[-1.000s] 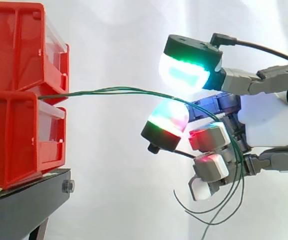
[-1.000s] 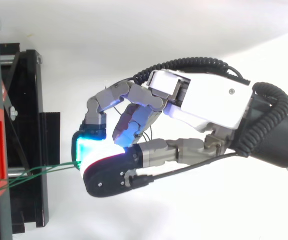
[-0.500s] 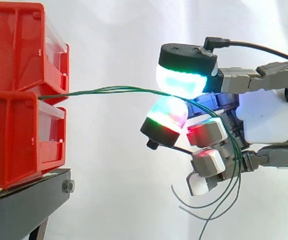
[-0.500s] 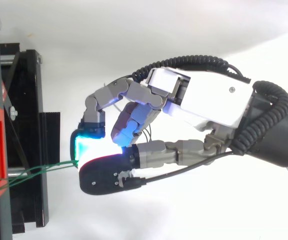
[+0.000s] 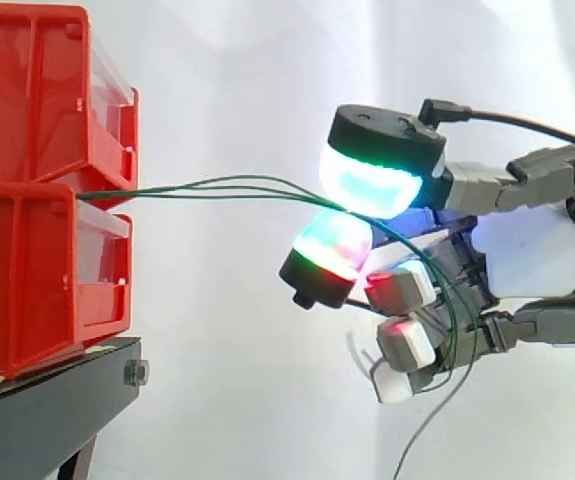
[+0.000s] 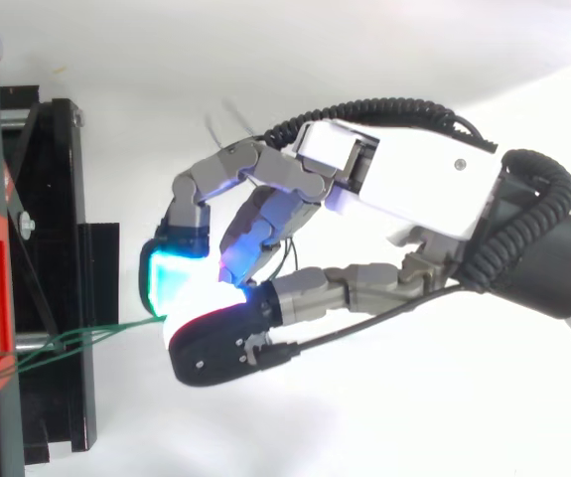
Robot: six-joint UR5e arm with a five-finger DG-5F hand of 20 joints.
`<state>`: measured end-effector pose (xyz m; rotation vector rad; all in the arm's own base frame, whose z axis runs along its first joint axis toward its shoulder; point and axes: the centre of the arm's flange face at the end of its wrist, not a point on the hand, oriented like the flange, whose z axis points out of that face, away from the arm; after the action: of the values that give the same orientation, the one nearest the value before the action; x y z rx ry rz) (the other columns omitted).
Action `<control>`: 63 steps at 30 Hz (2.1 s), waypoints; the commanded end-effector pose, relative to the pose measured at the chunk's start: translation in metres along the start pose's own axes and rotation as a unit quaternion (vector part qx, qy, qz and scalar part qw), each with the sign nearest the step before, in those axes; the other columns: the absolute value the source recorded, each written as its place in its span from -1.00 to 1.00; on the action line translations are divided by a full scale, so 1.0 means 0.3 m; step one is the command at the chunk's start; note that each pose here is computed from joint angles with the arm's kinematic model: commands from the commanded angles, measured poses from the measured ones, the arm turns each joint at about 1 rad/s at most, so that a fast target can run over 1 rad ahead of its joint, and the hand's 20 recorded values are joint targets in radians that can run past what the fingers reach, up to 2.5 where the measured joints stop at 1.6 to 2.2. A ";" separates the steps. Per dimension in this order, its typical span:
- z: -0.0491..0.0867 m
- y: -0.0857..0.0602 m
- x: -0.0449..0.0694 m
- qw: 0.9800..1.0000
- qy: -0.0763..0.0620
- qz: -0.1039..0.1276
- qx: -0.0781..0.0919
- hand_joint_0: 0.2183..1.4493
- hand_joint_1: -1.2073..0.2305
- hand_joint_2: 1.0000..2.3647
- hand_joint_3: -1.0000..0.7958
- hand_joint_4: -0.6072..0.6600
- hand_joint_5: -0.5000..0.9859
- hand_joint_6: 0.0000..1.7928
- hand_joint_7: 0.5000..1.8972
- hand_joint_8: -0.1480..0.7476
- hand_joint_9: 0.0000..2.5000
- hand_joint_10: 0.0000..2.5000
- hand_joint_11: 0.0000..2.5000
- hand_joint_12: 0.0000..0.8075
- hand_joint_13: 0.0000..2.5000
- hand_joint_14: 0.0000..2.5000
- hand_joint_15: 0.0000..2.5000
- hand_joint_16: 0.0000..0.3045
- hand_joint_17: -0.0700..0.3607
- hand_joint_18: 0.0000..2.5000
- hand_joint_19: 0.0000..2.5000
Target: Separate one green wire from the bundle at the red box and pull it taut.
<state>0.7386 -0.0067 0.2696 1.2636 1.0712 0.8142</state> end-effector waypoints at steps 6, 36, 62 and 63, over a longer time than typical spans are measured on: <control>0.002 -0.009 -0.014 1.000 -0.011 -0.001 -0.001 -0.24 -0.29 -1.00 -0.44 0.04 -0.58 0.03 -0.21 -0.09 -0.06 -0.98 -0.17 -0.16 -0.19 -0.98 -0.36 -0.64 -0.10 -0.45 -0.43; -0.015 0.000 0.029 1.000 -0.016 0.009 -0.003 -0.37 -0.19 -0.97 -0.23 0.09 -0.55 0.00 -0.23 -0.05 0.00 -0.98 -0.17 -0.13 -0.16 -0.98 -0.34 -0.63 -0.08 -0.44 -0.39; -0.017 0.000 0.032 1.000 -0.016 0.017 -0.002 -0.41 -0.29 -1.00 -0.44 0.11 -0.53 -0.07 -0.23 -0.06 0.02 -0.98 -0.19 -0.14 -0.14 -0.98 -0.36 -0.62 -0.07 -0.43 -0.40; -0.015 -0.001 0.028 1.000 -0.017 0.017 -0.002 -0.40 -0.29 -1.00 -0.44 0.12 -0.53 -0.07 -0.22 -0.07 0.01 -0.98 -0.19 -0.15 -0.14 -0.98 -0.35 -0.62 -0.08 -0.43 -0.40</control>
<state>0.7370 0.0036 0.2680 1.2899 1.0241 0.8178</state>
